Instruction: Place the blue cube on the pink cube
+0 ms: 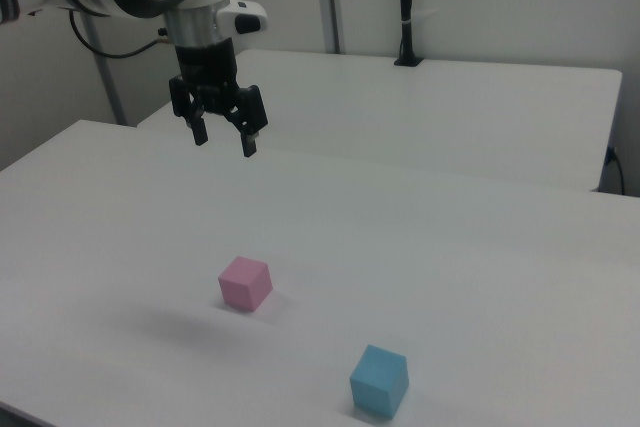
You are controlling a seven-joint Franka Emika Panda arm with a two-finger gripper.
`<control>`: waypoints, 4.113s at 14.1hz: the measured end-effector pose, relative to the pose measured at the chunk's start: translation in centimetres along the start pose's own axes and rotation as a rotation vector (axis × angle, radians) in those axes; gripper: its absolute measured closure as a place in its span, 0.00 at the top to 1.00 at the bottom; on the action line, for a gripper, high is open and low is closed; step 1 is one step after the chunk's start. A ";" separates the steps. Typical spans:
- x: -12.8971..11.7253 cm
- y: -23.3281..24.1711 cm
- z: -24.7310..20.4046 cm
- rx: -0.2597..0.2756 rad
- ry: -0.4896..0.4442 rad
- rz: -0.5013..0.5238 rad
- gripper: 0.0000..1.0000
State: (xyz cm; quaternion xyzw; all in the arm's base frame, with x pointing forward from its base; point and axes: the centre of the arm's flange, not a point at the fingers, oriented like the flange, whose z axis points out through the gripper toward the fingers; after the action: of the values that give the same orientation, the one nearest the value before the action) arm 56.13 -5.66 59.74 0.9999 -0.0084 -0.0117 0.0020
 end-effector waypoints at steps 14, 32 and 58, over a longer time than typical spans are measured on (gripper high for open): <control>-3.3 9.8 -0.5 -0.095 -0.079 -0.157 1.00; -7.1 24.5 21.1 -0.126 -0.094 -0.031 1.00; -1.4 12.4 15.8 -0.010 -0.102 -0.108 0.63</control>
State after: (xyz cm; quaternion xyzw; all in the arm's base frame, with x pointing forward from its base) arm 54.16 -18.05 44.02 0.9970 0.0455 -0.0629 0.0059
